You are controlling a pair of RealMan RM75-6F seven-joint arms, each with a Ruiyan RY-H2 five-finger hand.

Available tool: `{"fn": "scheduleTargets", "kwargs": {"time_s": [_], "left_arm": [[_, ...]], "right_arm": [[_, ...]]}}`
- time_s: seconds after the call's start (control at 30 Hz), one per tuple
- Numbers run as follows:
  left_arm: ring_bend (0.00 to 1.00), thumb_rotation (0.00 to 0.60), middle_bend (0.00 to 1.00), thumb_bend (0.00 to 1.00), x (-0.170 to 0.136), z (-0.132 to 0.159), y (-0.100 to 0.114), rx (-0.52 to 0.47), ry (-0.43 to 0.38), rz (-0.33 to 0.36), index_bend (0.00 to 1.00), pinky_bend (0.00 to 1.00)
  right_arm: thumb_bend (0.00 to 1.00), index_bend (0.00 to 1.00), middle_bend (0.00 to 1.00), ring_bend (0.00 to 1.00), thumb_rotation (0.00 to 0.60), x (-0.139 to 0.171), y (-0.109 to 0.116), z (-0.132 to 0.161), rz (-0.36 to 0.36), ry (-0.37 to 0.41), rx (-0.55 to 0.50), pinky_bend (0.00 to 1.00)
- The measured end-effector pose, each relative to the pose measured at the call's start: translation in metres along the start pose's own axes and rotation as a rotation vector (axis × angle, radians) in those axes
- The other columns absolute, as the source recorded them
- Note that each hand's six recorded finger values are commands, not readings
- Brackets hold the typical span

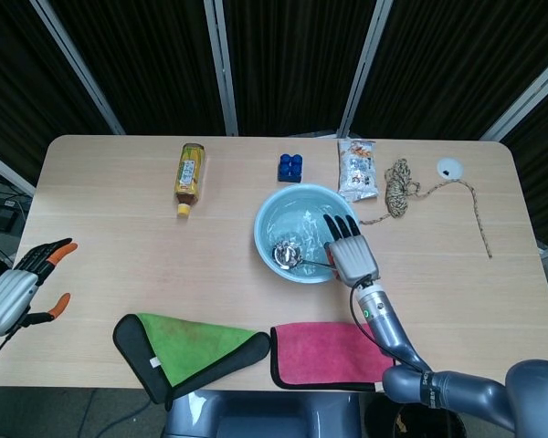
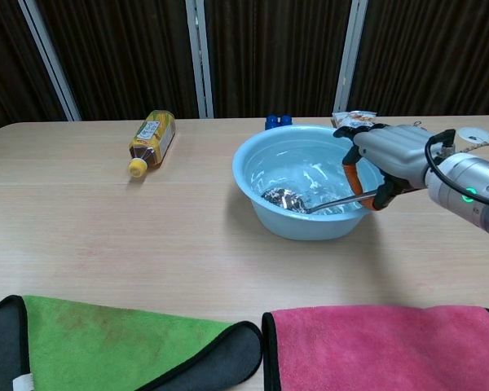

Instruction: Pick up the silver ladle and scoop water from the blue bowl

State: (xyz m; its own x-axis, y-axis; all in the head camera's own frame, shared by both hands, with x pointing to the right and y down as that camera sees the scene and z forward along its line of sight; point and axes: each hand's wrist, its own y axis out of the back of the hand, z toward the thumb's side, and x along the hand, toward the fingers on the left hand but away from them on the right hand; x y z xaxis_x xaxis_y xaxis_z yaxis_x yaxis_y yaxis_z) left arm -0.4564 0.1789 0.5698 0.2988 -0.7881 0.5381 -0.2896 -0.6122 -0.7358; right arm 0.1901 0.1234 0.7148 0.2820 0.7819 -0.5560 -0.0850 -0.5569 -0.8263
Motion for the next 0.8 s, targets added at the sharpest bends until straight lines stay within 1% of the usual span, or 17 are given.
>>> {"fn": "scheduleTargets", "kwargs": {"time_s": [0.27, 0.57, 0.67, 0.8], "left_arm": [[0.0, 0.6, 0.0, 0.47, -0.001, 0.002, -0.001, 0.002, -0.009, -0.004, 0.0, 0.0], [0.0, 0.6, 0.0, 0.47, -0.004, 0.003, 0.0, 0.002, -0.016, 0.001, 0.0, 0.0], [0.0, 0.6, 0.0, 0.47, -0.004, 0.003, 0.0, 0.002, -0.017, 0.002, 0.0, 0.0], [0.0, 0.6, 0.0, 0.47, -0.005, 0.004, 0.0, 0.004, -0.02, 0.005, 0.0, 0.0]], "right_arm": [[0.39, 0.65, 0.01, 0.0, 0.6, 0.006, 0.021, 0.004, -0.042, 0.007, -0.028, 0.0], [0.39, 0.65, 0.01, 0.0, 0.6, 0.02, 0.058, 0.004, -0.123, 0.008, -0.073, 0.0], [0.39, 0.65, 0.01, 0.0, 0.6, 0.026, 0.069, 0.0, -0.147, 0.002, -0.071, 0.0], [0.39, 0.65, 0.01, 0.0, 0.6, 0.03, 0.076, -0.006, -0.154, -0.01, -0.048, 0.0]]}}
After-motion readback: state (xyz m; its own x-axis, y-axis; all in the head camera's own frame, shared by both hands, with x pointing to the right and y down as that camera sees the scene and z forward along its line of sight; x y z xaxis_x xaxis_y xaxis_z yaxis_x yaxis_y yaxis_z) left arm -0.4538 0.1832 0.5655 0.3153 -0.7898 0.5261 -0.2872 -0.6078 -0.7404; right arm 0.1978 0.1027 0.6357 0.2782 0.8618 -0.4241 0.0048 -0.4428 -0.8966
